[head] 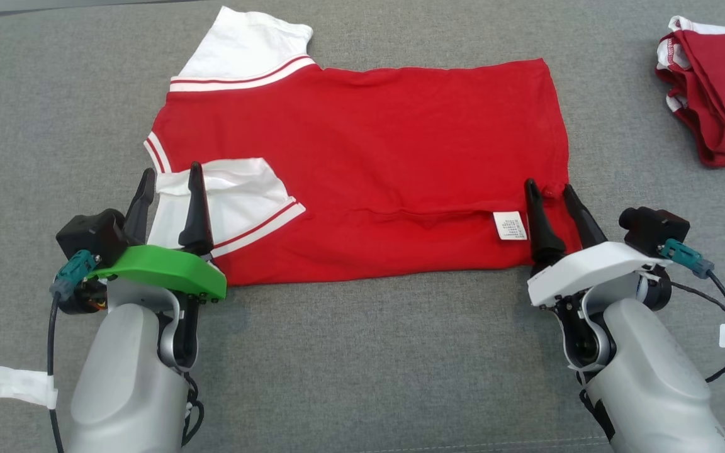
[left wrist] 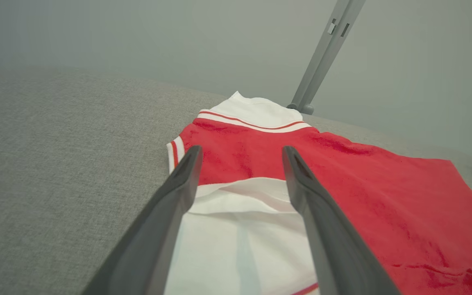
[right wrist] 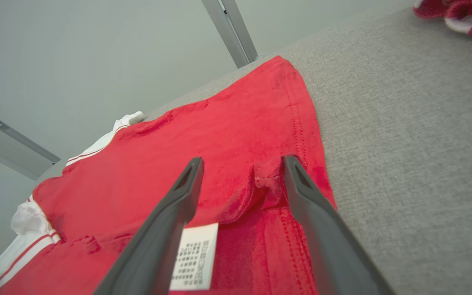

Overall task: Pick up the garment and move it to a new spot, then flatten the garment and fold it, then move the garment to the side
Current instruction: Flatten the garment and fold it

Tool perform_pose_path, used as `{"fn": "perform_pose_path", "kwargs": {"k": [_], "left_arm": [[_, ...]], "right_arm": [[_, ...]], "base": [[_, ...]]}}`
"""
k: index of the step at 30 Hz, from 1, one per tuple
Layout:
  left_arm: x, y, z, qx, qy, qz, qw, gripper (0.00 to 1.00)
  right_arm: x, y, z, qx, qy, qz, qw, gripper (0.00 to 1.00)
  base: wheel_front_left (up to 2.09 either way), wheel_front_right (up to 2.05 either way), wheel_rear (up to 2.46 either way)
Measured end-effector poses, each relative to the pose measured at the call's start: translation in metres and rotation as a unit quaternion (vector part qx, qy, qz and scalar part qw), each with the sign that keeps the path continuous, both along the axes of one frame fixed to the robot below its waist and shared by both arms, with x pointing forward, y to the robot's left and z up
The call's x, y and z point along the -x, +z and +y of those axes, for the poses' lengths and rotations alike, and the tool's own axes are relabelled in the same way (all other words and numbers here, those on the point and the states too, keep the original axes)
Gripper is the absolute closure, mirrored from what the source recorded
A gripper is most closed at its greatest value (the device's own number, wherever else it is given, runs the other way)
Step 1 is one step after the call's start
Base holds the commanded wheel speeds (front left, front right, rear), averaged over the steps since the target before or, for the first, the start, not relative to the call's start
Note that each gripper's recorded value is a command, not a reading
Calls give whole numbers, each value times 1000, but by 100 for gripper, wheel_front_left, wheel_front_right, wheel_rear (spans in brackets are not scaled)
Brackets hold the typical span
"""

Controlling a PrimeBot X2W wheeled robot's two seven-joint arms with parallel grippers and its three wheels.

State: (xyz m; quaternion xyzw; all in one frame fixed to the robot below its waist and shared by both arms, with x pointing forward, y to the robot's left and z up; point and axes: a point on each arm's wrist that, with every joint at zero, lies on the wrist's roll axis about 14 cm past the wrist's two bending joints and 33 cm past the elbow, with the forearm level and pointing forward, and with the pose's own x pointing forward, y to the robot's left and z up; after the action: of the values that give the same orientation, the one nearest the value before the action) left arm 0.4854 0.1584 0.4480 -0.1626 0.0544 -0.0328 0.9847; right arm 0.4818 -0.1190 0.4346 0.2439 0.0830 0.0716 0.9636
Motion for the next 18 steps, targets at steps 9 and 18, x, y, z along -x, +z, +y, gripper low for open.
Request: {"fn": "perform_pose_path", "kwargs": {"k": [9, 18], "left_arm": [[-1, 25, -8, 13, -9, -39, 999, 0], [38, 3, 27, 21, 42, -8, 999, 0]], "right_arm": [[-13, 46, -25, 28, -33, -80, 996, 0], [4, 61, -25, 57, -31, -108, 992, 0]], "base": [[0, 0, 0], [0, 0, 0]]}}
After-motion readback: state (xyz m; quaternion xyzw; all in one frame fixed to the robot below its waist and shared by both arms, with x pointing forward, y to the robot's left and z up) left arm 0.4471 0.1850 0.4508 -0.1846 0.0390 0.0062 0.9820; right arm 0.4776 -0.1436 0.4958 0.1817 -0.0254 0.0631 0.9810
